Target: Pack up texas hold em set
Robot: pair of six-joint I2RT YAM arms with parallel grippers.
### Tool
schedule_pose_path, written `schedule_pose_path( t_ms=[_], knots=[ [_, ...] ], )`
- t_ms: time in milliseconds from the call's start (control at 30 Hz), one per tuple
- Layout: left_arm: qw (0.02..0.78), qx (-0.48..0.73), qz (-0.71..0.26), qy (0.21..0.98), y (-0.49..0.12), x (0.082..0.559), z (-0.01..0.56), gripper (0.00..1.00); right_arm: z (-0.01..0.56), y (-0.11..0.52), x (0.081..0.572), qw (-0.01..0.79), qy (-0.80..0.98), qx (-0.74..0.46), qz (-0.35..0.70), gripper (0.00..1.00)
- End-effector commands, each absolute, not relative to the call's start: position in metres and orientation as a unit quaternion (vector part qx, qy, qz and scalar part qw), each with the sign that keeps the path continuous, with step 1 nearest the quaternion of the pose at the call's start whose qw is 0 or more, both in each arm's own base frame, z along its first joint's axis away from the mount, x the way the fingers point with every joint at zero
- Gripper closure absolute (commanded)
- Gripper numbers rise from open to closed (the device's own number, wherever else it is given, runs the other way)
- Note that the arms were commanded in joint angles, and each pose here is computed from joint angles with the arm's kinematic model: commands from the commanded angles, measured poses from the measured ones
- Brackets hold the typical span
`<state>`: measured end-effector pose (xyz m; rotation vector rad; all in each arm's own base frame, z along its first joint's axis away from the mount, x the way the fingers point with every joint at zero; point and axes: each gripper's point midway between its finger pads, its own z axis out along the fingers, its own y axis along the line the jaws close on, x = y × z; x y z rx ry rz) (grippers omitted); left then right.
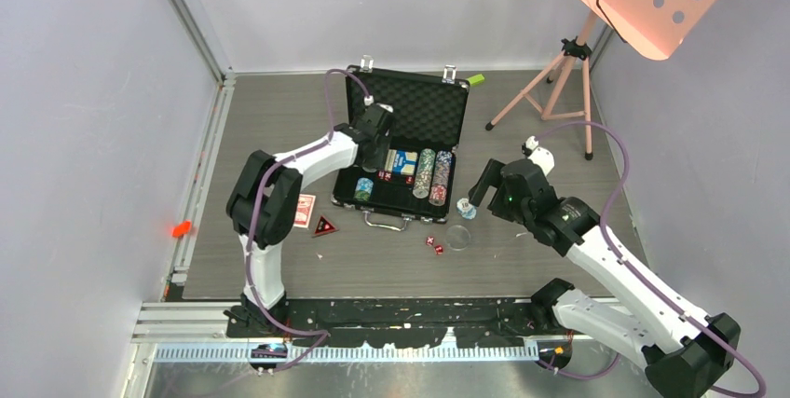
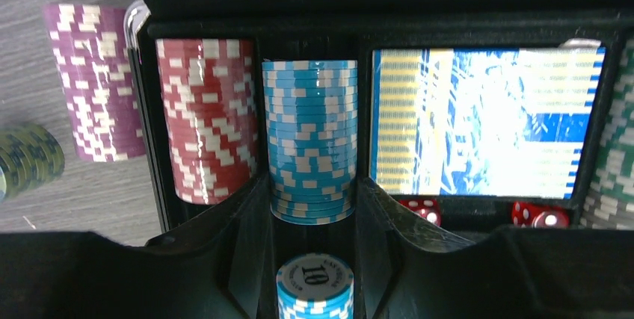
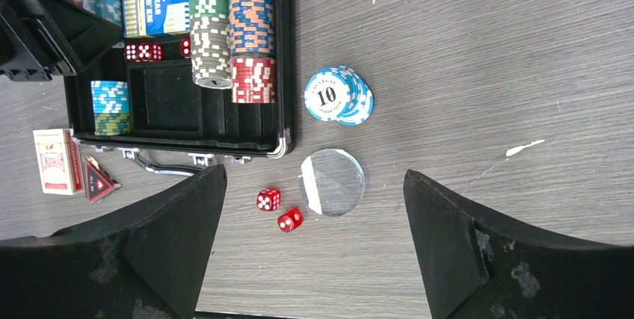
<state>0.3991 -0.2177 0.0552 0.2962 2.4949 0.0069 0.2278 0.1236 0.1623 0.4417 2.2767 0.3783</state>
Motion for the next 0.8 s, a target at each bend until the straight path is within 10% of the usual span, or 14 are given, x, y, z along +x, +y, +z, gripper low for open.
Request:
schedule_pose_path(
  t_ms=[0, 767],
  knots=[
    [0.329, 0.103, 0.005, 0.939, -0.221, 0.425, 0.057, 0.56, 0.172, 0.121, 0.237, 0.404, 0.888, 0.173, 0.139, 0.05],
    [0.371, 0.137, -0.09, 0.914, -0.243, 0.415, 0.131, 0.26, 0.127, 0.115, 0.244, 0.354, 0.92, 0.158, 0.056, 0.02]
  ],
)
